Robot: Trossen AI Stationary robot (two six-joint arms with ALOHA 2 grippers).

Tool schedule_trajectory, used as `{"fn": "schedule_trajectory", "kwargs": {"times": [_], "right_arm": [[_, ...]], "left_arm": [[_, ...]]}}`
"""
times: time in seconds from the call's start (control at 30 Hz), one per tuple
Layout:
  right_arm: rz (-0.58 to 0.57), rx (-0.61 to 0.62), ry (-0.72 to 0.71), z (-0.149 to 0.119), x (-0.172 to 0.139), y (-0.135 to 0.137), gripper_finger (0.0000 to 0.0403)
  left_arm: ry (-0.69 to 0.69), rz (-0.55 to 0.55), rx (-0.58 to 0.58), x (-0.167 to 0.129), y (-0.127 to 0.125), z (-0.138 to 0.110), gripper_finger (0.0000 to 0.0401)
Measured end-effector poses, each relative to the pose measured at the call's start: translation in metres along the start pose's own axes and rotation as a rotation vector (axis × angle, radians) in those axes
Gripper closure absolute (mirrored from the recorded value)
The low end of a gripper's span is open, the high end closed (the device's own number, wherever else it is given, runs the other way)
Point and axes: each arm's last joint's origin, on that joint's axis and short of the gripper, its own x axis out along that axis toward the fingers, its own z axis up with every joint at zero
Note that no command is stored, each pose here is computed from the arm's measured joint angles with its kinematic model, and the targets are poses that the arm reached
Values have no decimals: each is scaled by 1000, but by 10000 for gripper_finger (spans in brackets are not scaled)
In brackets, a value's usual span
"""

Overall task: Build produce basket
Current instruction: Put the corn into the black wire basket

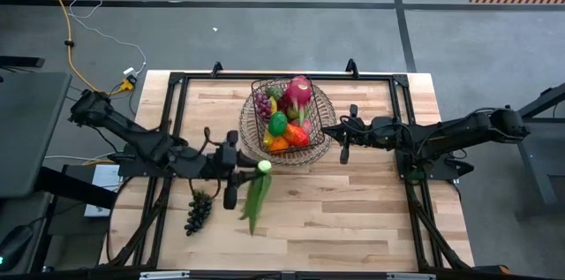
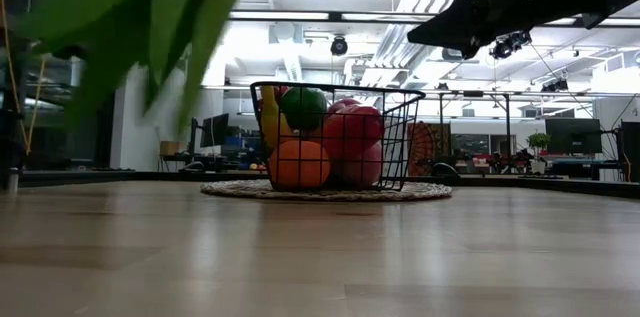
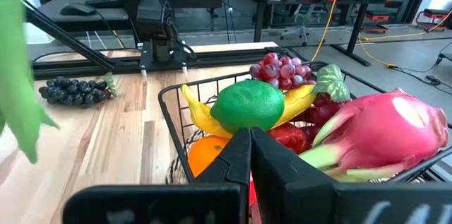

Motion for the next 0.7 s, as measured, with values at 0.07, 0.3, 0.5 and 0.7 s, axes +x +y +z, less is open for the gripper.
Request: {"fn": "schedule_trajectory", "kwargs": {"times": [0.07, 0.3, 0.5, 0.7], "right_arm": [[0, -1, 5, 0, 0, 0, 402], [-2, -1, 4, 0, 0, 0, 402], [-3, 1, 4, 0, 0, 0, 402], [-2, 1, 2, 0, 0, 0, 402]], "left_arm": [[-74, -36, -4, 1, -5, -5, 339], [-289, -97, -31, 4, -6, -33, 381], [-393, -93, -33, 2, 2, -56, 381], [-441, -14, 1, 0, 8, -63, 381]]}}
